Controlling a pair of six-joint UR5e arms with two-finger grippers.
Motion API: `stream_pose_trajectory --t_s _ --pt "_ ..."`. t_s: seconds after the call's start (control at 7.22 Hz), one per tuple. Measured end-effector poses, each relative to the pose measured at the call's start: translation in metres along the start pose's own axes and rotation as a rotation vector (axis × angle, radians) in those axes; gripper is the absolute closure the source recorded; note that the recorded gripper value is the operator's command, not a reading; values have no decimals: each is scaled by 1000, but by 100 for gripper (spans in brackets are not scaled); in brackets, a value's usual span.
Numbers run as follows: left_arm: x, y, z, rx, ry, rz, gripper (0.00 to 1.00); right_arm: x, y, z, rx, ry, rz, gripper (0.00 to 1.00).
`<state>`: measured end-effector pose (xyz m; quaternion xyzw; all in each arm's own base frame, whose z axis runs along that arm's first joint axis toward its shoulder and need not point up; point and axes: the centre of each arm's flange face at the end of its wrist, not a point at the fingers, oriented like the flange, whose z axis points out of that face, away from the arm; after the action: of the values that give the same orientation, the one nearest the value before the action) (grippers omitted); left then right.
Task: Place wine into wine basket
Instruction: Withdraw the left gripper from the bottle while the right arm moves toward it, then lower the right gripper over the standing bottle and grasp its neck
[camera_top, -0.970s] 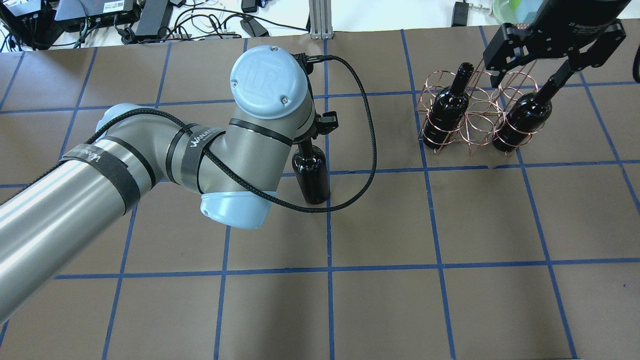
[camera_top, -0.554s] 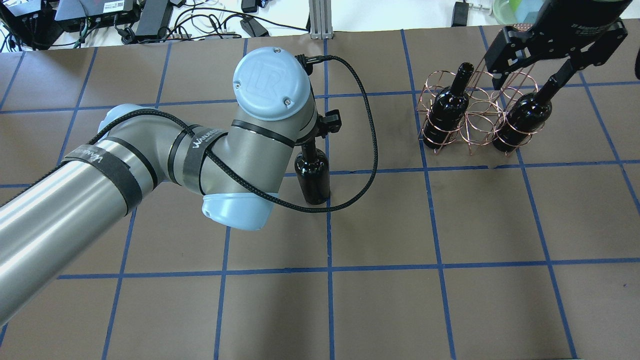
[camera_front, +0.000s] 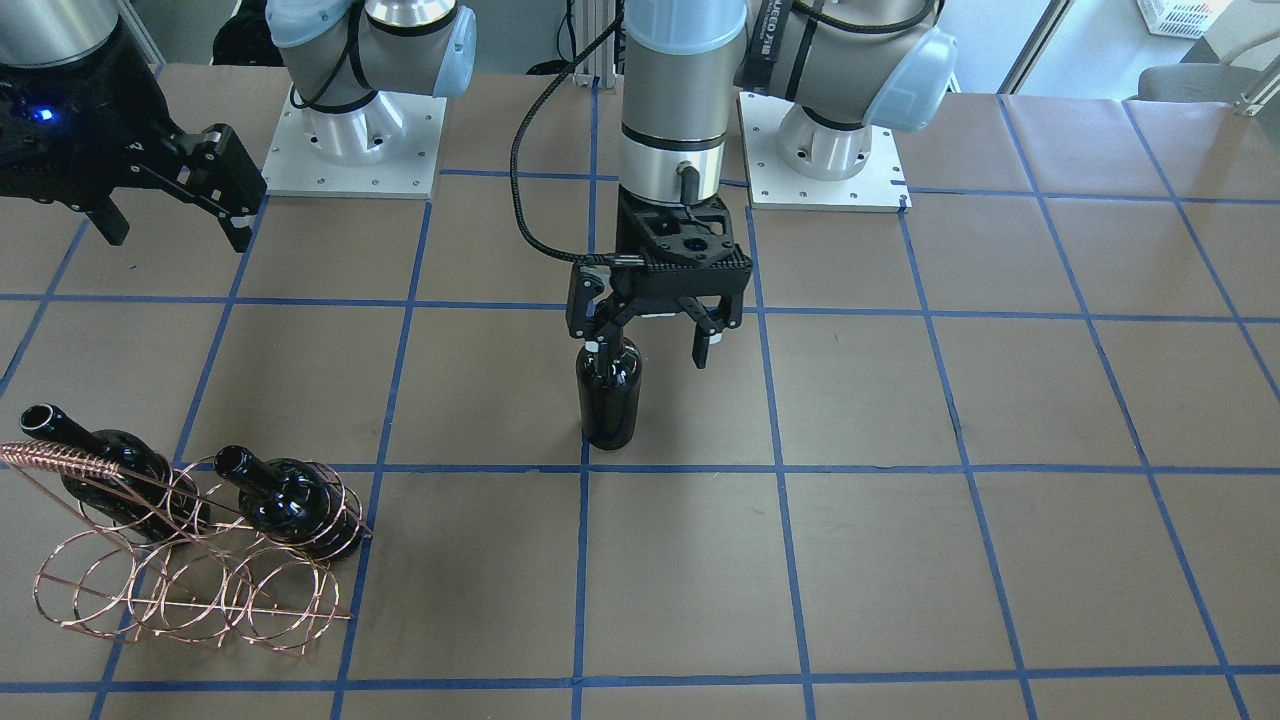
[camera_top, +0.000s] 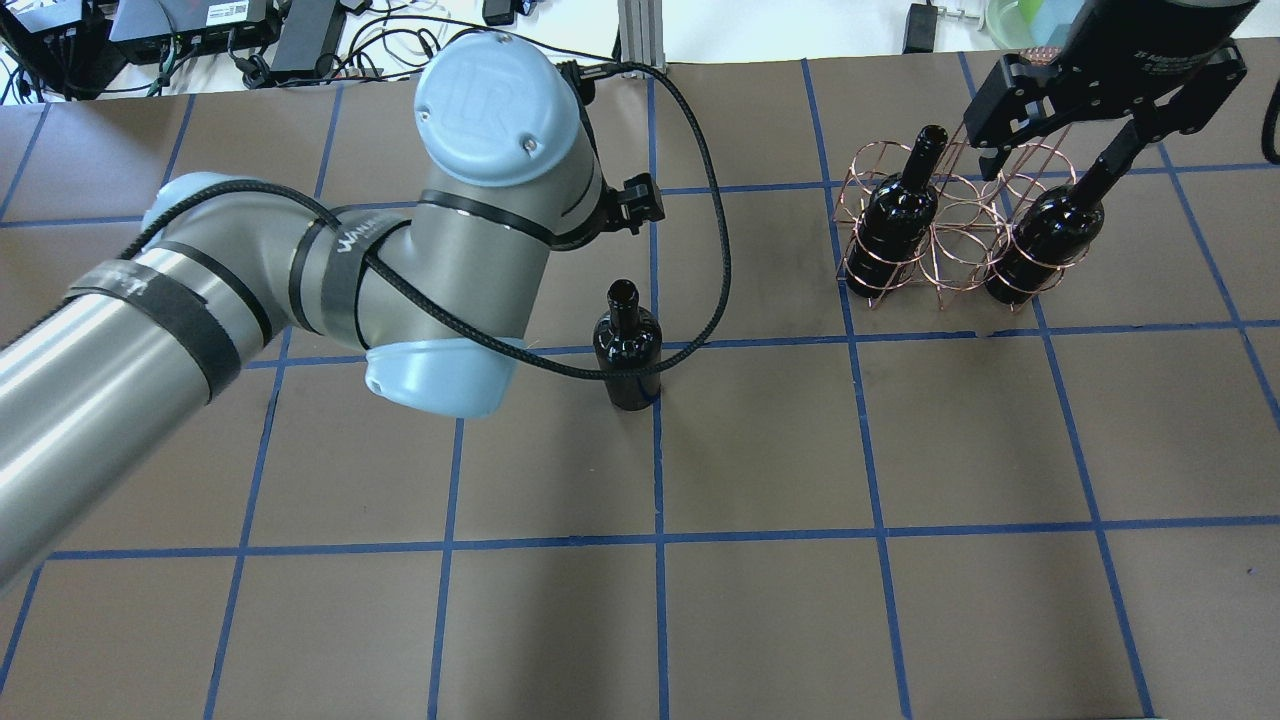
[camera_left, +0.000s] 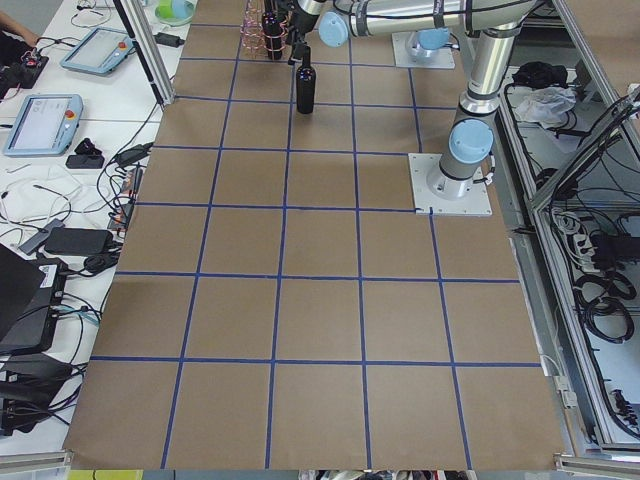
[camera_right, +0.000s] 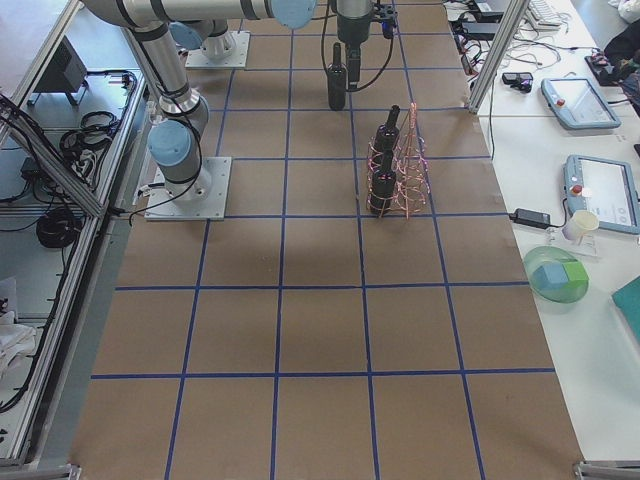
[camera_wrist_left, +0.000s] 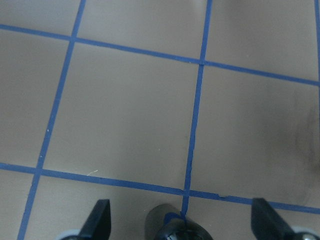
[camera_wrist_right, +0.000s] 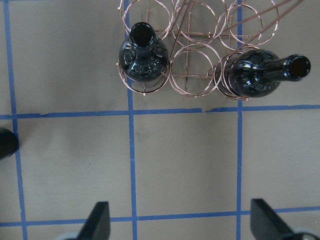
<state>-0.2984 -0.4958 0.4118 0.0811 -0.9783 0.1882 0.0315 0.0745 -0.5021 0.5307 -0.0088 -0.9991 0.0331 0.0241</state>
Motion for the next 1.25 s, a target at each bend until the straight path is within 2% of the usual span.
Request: stream_pose_trajectory --t_s 0.42,0.83,1.25 --pt "-88 -69 -46 -192 -35 151 0 -46 -6 4 44 -5 -8 0" --pt "-160 -85 -91 -268 -11 143 0 -152 -14 32 89 -21 16 0" --pt "-168 -72 -93 -307 -11 170 0 -238 -2 53 87 -36 20 0"
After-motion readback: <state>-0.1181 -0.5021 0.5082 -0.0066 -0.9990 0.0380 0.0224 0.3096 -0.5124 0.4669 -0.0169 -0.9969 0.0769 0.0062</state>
